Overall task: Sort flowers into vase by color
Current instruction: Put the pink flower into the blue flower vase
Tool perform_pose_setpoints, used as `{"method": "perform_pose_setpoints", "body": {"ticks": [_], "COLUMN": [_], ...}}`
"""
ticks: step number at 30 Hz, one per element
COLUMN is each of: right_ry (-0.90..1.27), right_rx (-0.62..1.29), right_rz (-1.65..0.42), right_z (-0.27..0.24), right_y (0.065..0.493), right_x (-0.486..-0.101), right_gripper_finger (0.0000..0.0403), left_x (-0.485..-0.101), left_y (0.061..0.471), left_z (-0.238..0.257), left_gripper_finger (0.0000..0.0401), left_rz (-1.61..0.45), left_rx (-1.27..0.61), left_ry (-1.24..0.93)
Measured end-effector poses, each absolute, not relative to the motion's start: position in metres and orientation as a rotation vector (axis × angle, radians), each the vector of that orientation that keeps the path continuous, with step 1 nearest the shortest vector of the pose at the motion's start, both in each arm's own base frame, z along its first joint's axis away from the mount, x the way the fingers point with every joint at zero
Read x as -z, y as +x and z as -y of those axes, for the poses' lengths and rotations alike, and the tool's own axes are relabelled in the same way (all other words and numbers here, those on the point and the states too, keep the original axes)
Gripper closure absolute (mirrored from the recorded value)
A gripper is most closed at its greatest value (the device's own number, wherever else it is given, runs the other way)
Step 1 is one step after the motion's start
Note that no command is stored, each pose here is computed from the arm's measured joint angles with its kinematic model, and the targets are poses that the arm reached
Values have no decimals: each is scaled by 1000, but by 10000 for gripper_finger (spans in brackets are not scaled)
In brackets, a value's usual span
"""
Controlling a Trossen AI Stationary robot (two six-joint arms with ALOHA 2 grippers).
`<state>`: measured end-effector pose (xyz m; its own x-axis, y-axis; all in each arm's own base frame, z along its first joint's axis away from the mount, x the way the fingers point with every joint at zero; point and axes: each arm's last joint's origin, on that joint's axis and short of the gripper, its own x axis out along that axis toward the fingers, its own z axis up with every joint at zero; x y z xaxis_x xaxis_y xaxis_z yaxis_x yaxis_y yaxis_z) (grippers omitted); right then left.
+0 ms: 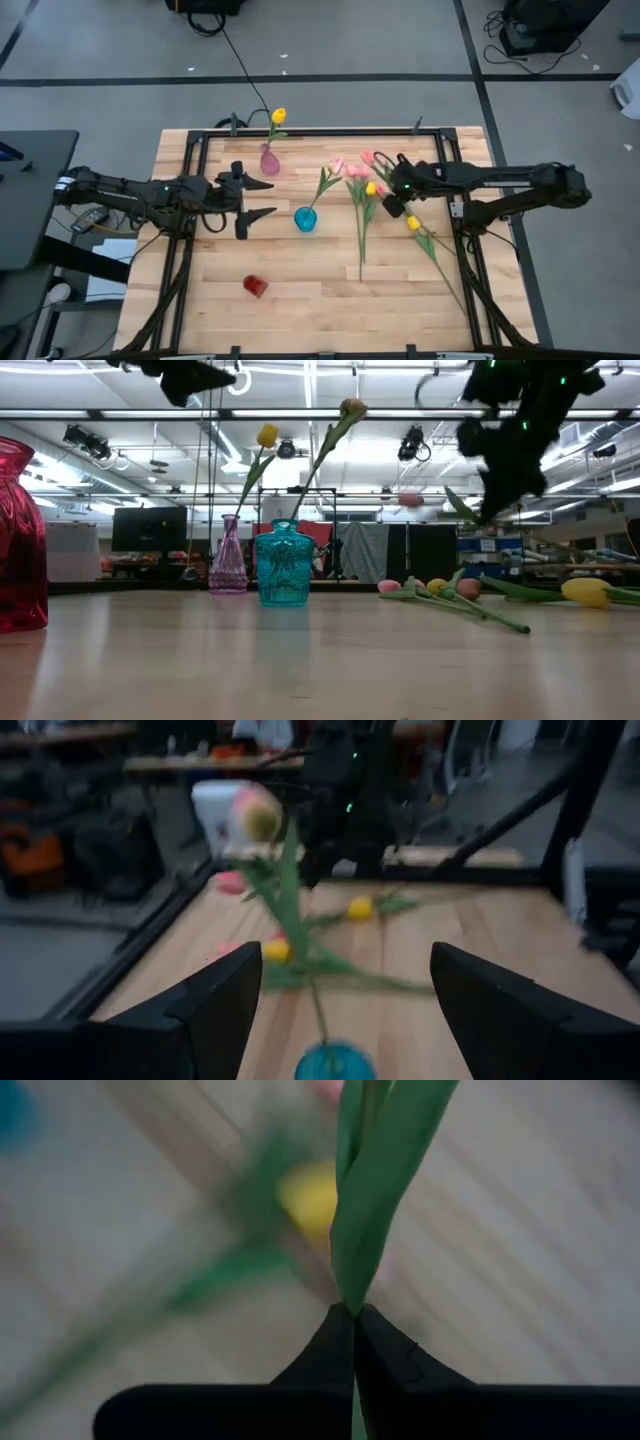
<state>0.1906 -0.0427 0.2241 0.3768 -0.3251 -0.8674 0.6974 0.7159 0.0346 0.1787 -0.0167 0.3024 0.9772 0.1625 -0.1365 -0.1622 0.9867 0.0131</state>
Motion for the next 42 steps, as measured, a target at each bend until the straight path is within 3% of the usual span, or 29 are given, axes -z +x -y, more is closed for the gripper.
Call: {"method": "perform_pose_setpoints", "body": {"ticks": [8,17,28,42], "right_ry": [322,262,185,16], "right_rx": [343,5,-96,-172], "right_rz": [-444,-48,9,9], "right_z": [25,5,-12,-34], "right_y": [195,207,267,332], "right_x": [-286,-328,-302,-318], "right_gripper_finger": [390,390,390,390], "left_x": [-305,-307,-308,-307], "left_y": [194,224,266,290], "left_z": [26,37,45,48], "left_gripper_finger": [106,106,106,116], "left_rz": [-57,-107,-178,-198], "left_rx": [-30,-7,-10,-10], "left_ry": [-72,-66,-44,4]}}
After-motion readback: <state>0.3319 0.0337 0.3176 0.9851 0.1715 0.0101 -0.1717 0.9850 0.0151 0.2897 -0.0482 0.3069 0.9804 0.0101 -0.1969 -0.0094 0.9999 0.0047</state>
